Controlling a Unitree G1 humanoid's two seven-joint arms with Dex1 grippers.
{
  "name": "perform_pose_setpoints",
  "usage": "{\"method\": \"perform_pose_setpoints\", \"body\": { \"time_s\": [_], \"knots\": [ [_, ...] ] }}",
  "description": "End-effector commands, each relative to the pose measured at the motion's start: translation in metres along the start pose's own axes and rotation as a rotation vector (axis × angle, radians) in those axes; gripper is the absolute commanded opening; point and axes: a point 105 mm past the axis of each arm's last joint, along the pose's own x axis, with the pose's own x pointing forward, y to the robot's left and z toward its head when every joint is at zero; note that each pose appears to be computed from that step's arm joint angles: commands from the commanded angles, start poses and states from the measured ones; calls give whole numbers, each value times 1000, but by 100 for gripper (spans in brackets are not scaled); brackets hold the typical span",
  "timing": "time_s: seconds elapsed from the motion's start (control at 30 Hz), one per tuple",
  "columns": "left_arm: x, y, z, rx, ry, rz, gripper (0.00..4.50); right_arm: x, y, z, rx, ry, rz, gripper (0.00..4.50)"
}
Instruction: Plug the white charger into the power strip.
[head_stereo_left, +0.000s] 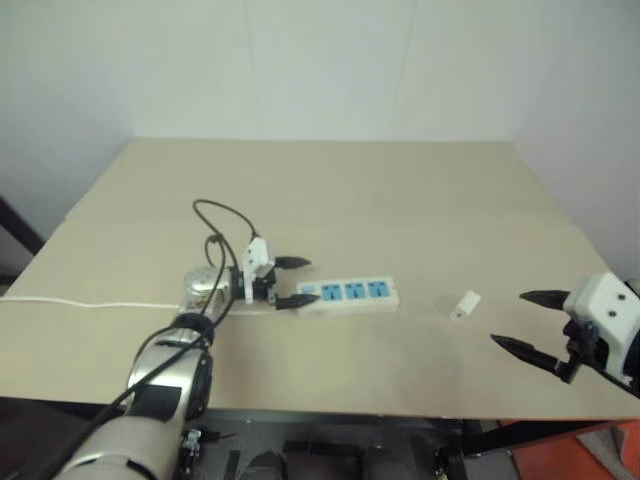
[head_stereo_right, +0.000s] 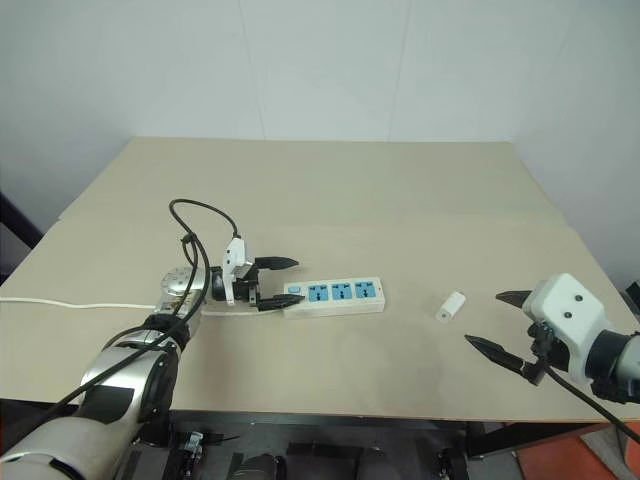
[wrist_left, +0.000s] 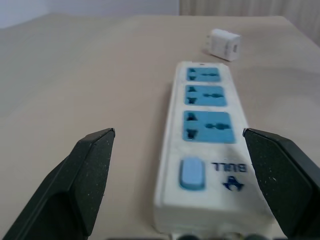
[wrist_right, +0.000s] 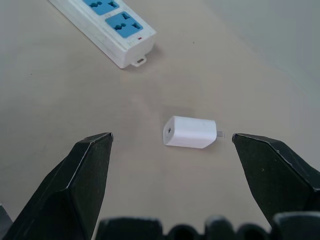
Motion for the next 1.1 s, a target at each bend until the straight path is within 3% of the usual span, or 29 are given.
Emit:
{"method": "perform_pose_setpoints", "body": {
  "time_s": [0.03, 0.2, 0.37, 0.67, 0.93, 1.1],
  "knots": [
    [4, -3, -5, -28, 53, -45, 448, -7, -4, 7, -27, -11, -40, 450],
    [5, -16, -16, -100, 106, -136, 448, -5, -6, 5, -26, -6, -57, 450],
    [2, -17, -15, -172, 69, -150, 448, -1, -6, 2, -10, -3, -67, 450],
    [-6, -10, -14, -105, 54, -68, 448, 4, -11, -2, -4, 3, -93, 450],
    [-11, -35, -25, -134, 86, -253, 448, 8, -13, -5, -13, 10, -107, 450],
    [-15, -42, -32, -115, 91, -258, 448, 8, -13, -8, -15, 18, -117, 450]
  ]
}}
